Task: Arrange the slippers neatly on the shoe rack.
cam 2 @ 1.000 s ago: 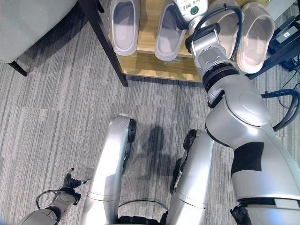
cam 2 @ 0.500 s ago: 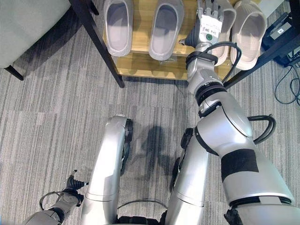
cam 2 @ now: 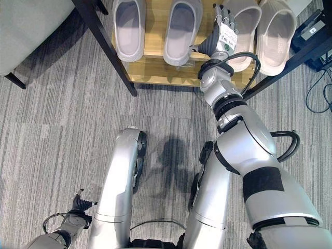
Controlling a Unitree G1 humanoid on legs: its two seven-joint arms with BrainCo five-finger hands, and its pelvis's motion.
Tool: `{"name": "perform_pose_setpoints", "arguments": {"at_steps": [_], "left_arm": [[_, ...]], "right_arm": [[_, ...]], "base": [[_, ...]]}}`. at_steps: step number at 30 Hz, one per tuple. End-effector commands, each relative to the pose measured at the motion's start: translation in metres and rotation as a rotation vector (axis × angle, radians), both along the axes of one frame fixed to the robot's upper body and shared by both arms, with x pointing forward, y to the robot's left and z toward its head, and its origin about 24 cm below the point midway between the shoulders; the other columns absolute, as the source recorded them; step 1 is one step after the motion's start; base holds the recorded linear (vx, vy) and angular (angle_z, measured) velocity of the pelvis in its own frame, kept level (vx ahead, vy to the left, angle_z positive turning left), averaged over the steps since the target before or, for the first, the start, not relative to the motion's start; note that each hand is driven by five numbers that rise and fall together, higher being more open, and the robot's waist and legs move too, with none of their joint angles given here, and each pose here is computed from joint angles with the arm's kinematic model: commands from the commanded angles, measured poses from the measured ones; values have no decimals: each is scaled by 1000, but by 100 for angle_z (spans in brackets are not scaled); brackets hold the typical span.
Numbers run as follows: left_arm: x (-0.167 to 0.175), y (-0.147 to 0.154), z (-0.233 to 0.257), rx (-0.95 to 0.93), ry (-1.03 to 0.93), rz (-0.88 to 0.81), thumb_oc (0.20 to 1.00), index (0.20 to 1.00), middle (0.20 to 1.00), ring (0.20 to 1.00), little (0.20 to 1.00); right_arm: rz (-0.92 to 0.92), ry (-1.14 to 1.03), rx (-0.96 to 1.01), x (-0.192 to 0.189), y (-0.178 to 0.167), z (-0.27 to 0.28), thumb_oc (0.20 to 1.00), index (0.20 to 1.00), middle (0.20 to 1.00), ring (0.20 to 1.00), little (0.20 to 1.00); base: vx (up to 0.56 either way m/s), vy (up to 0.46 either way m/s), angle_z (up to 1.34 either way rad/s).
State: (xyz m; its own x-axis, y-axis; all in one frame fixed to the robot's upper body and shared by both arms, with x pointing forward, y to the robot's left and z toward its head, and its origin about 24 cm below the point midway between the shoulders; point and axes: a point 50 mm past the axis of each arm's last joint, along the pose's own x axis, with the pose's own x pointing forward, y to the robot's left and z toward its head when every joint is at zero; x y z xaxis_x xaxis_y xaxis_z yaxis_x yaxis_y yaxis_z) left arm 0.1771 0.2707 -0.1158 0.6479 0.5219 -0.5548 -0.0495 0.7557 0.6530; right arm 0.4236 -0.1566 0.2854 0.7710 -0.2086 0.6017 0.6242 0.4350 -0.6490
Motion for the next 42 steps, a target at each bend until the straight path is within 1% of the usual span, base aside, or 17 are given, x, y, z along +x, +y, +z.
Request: {"name": "perform_pose_setpoints", "arguments": {"at_steps": [1,5,11,23,27,31,32,36,37,39,42], "left_arm": [[0,10,4,30,-3,-13,1000,1000,1000,1000,1000],[-2,10,3,19,2,-13,1000,1000,1000,1000,1000],[-1,8,3,3,8,-21,1000,1000,1000,1000,1000],[-5,10,1,0,27,-15,1000,1000,1000,1000,1000],[-9,11,0,4,35,-19,1000,1000,1000,1000,1000],[-7,10,0,2,35,-28,1000,1000,1000,1000,1000],[-7,10,0,1,35,-31,1000,1000,1000,1000,1000],[-6,10,1,2,31,-37,1000,1000,1000,1000,1000],[-5,10,1,4,28,-37,1000,1000,1000,1000,1000],[-5,10,1,4,28,-37,1000,1000,1000,1000,1000],[-3,9,2,4,22,-43,1000,1000,1000,1000,1000]], "right_arm": [[101,-80,7,-5,8,23,1000,1000,1000,1000,1000],[139,-44,39,-3,11,17,1000,1000,1000,1000,1000],[206,11,185,0,17,5,1000,1000,1000,1000,1000],[262,31,211,0,29,3,1000,1000,1000,1000,1000],[268,16,182,-1,31,10,1000,1000,1000,1000,1000],[260,10,104,-1,36,15,1000,1000,1000,1000,1000],[238,2,32,-2,36,19,1000,1000,1000,1000,1000],[208,-17,-43,-3,36,25,1000,1000,1000,1000,1000],[187,-22,-106,-3,35,29,1000,1000,1000,1000,1000],[187,-22,-106,-3,35,29,1000,1000,1000,1000,1000],[156,-9,-189,-3,36,28,1000,1000,1000,1000,1000]], "base": [[0,0,0],[0,0,0],[0,0,0],[0,0,0],[0,0,0],[0,0,0],[0,0,0],[0,0,0],[0,0,0],[0,0,0],[0,0,0]]}}
